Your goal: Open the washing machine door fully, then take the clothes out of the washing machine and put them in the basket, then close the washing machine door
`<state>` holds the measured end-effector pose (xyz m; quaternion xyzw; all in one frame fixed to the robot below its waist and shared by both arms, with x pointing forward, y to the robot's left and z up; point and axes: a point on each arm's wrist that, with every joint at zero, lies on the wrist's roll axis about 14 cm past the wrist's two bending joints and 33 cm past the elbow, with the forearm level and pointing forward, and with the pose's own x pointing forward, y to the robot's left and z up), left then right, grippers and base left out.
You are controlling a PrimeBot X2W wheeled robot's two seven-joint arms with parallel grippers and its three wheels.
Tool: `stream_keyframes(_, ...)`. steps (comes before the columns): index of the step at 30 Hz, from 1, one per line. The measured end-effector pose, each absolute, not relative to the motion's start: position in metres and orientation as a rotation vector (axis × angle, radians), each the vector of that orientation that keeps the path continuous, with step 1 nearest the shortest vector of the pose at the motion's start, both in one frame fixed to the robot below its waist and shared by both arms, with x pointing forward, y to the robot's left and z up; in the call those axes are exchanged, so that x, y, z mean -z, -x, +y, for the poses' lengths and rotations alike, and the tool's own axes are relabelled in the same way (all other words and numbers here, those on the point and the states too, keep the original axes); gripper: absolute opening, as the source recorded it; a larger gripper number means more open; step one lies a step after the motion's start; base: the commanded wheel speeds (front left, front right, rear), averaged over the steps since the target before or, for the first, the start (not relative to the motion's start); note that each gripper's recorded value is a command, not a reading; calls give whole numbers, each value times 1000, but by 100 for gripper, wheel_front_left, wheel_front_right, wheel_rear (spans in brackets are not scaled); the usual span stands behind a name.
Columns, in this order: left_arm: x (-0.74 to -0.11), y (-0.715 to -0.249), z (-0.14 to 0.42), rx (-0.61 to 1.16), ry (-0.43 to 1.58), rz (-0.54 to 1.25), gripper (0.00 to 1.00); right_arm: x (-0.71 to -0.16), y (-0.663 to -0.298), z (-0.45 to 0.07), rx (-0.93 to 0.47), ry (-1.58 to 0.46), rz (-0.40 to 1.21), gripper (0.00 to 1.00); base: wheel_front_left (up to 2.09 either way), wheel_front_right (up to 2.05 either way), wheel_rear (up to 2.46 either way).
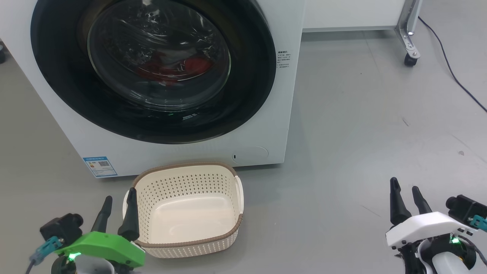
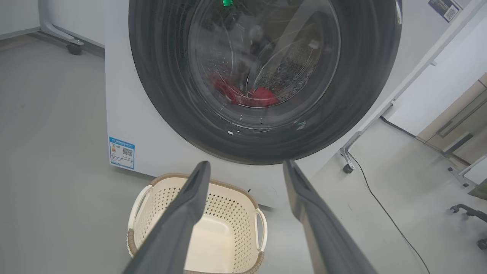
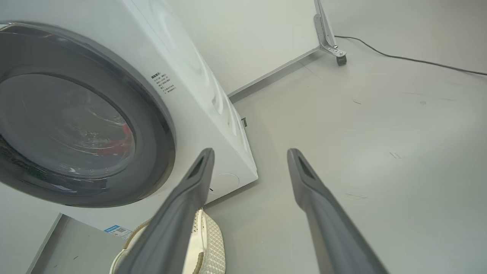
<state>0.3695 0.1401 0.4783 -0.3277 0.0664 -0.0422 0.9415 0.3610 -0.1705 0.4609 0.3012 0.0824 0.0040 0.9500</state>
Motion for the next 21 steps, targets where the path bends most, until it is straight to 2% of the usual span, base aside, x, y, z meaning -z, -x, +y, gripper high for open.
stream_keyframes(21,-484,-365,117,166,373,79,100,-468,-357,-142,-114,-316,115,100,0,0,0)
